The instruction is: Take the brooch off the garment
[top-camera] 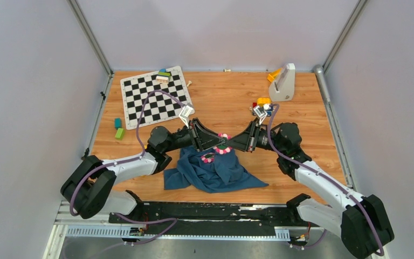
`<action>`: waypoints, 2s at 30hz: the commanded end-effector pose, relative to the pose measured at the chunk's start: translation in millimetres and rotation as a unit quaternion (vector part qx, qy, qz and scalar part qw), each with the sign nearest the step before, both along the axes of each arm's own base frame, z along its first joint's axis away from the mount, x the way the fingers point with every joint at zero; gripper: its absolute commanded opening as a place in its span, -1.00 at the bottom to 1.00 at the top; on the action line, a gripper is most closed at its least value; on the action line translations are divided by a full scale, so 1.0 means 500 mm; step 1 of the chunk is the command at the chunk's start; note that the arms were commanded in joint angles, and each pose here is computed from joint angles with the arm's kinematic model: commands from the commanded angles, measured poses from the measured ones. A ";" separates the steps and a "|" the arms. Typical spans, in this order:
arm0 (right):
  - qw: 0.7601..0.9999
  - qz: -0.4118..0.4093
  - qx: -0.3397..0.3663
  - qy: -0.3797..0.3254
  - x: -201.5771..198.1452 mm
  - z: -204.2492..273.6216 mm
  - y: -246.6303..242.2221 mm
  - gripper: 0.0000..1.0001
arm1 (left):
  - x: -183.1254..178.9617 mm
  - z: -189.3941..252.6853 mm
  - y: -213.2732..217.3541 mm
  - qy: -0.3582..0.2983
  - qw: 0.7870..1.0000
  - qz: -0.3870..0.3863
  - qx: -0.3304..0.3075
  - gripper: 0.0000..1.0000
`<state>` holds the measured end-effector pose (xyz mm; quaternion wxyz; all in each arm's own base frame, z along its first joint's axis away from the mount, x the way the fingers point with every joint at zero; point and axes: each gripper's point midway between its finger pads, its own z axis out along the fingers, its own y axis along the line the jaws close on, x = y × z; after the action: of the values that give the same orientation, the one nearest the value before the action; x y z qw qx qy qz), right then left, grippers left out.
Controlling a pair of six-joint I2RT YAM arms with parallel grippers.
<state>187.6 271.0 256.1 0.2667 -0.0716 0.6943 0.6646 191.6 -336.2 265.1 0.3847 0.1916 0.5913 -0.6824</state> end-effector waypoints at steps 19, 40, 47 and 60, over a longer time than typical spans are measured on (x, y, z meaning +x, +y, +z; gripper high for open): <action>0.997 -0.035 0.003 -0.074 -0.004 0.043 -0.007 -1.00 | -0.018 0.032 0.001 -0.031 0.999 -0.025 -0.017 -0.31; 0.992 -0.092 0.024 -0.088 0.006 0.044 -0.030 -1.00 | -0.002 0.039 0.003 -0.009 1.000 -0.003 -0.023 -0.56; 0.989 -0.114 0.029 -0.089 0.009 0.040 -0.042 -1.00 | 0.003 0.036 0.003 0.000 1.000 0.003 -0.022 -0.55; 0.989 -0.111 0.035 -0.091 0.003 0.041 -0.043 -1.00 | 0.000 0.038 0.001 -0.004 1.000 -0.002 -0.023 -0.82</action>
<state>181.0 256.3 257.1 0.3624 -0.0577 0.6748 0.6403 186.4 -340.0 265.5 0.3584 0.1766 0.5973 -0.6954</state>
